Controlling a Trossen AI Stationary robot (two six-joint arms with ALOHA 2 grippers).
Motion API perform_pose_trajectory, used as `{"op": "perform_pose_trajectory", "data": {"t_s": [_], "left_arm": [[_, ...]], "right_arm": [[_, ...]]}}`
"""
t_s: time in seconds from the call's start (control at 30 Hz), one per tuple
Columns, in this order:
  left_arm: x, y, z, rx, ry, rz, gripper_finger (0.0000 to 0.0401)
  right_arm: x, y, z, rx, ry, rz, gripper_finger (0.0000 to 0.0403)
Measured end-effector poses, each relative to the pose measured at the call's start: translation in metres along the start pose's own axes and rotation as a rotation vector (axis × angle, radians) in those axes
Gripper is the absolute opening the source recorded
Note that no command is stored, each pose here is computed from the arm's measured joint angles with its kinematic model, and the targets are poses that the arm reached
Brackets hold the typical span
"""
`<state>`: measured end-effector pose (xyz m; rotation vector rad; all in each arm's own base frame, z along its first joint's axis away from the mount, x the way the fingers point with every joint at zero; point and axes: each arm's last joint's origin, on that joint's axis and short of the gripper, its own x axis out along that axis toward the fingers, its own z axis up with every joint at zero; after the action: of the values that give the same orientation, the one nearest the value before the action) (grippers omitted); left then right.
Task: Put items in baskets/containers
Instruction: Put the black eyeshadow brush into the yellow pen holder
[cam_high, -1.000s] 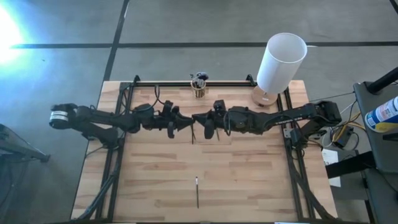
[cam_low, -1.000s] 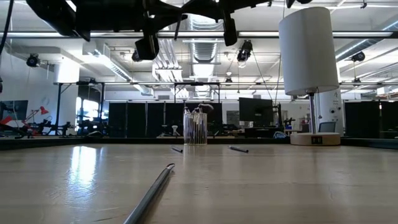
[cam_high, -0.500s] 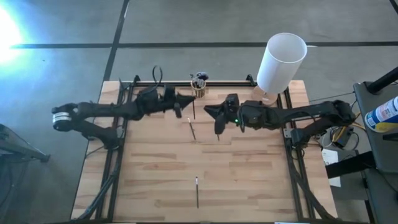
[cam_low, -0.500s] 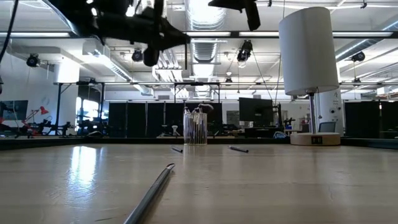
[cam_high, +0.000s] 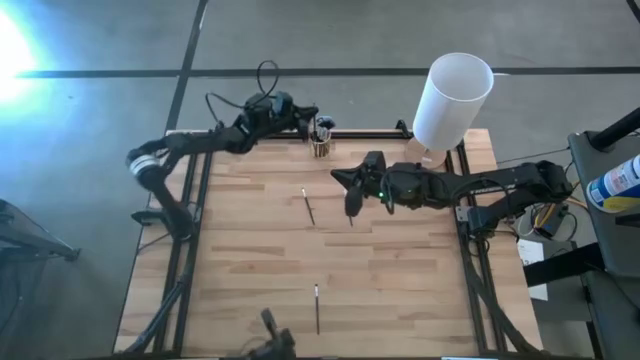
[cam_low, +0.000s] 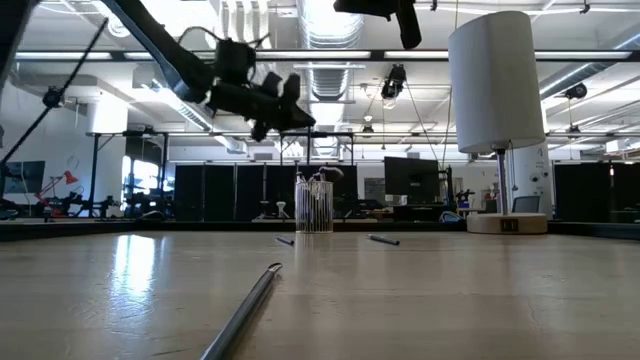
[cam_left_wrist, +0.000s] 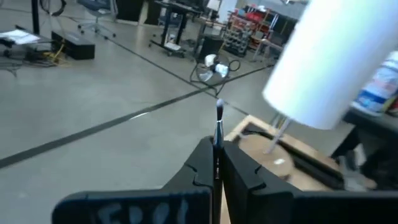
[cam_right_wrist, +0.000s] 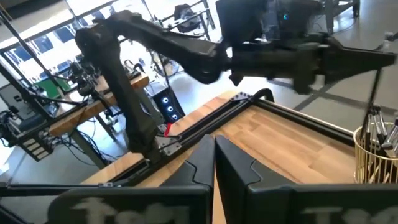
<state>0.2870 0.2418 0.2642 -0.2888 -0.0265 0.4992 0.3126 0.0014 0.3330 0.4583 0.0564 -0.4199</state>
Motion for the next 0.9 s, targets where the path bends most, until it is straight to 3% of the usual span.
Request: {"op": "perform_pose_trajectory", "data": {"t_s": [0.33,0.67,0.9], "left_arm": [[0.037,0.037,-0.033,-0.009,0.069,0.041,0.0009],[0.034,0.042,-0.055,-0.029,0.131,0.036,0.001],[0.033,0.04,-0.06,-0.093,0.164,0.028,0.0057]], "right_arm": [[0.001,-0.001,-0.002,-0.012,-0.004,-0.025,0.0008],[0.001,-0.002,-0.002,-0.044,-0.007,-0.043,0.0008],[0.001,-0.002,-0.002,-0.055,0.0,-0.046,0.0008]]}}
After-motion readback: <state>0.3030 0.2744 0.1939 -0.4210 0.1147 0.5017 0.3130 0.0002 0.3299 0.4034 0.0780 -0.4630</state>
